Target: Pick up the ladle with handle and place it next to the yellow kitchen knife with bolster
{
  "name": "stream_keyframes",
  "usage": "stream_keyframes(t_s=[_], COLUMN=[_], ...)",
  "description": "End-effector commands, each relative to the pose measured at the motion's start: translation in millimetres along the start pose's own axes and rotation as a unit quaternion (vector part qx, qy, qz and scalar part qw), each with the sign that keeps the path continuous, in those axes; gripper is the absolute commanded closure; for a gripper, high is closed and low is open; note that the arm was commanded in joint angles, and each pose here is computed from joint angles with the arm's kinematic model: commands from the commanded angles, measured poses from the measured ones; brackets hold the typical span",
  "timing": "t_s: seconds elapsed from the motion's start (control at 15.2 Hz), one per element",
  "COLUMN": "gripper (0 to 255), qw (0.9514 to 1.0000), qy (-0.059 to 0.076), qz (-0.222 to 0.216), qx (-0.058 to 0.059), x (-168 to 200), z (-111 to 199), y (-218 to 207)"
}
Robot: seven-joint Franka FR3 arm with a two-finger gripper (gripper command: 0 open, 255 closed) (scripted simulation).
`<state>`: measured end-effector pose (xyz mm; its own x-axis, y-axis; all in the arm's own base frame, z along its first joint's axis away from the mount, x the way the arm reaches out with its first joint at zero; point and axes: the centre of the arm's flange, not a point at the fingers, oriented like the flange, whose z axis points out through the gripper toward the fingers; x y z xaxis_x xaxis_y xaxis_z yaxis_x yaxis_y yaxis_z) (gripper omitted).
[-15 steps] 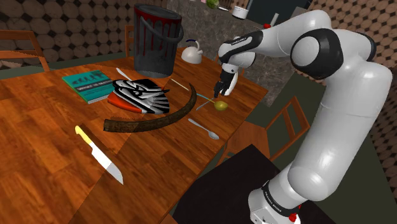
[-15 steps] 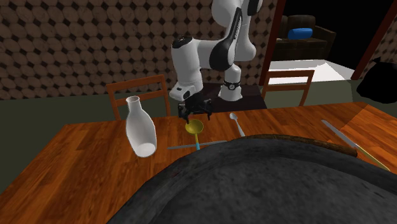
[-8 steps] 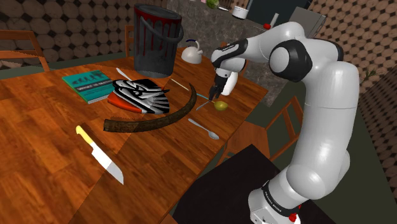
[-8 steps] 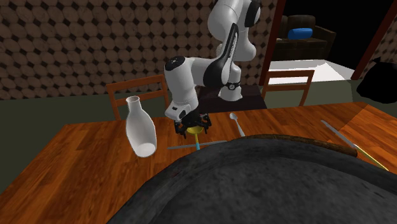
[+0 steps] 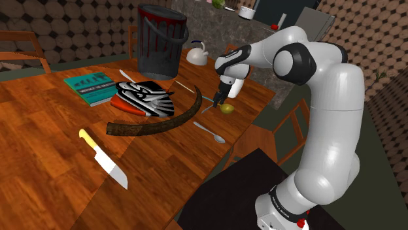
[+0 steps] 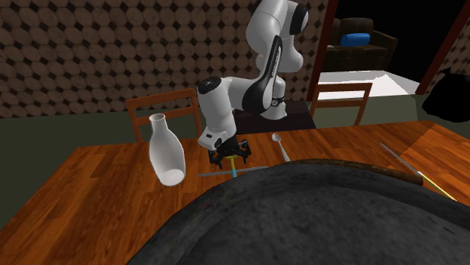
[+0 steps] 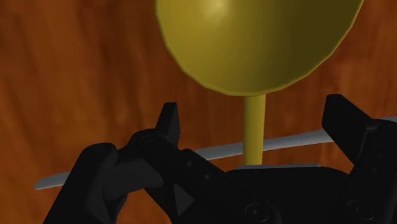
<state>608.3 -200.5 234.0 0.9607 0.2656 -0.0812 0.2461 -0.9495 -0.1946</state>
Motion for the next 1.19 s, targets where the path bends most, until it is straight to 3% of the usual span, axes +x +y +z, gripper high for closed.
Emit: stream_keyframes(t_s=[0.0,0.2,0.26,0.86,1.12], gripper=[0,0,255,255,255], qw=[1.0,1.0,1.0,1.0,1.0], qy=[0.0,0.0,0.0,0.0,0.0], qz=[0.0,0.0,0.0,0.0,0.0], qx=[0.0,0.0,0.0,0.0,0.0], x=[0,0,0,0,-2], z=[0,0,0,0,-20], y=[0,0,0,0,-4])
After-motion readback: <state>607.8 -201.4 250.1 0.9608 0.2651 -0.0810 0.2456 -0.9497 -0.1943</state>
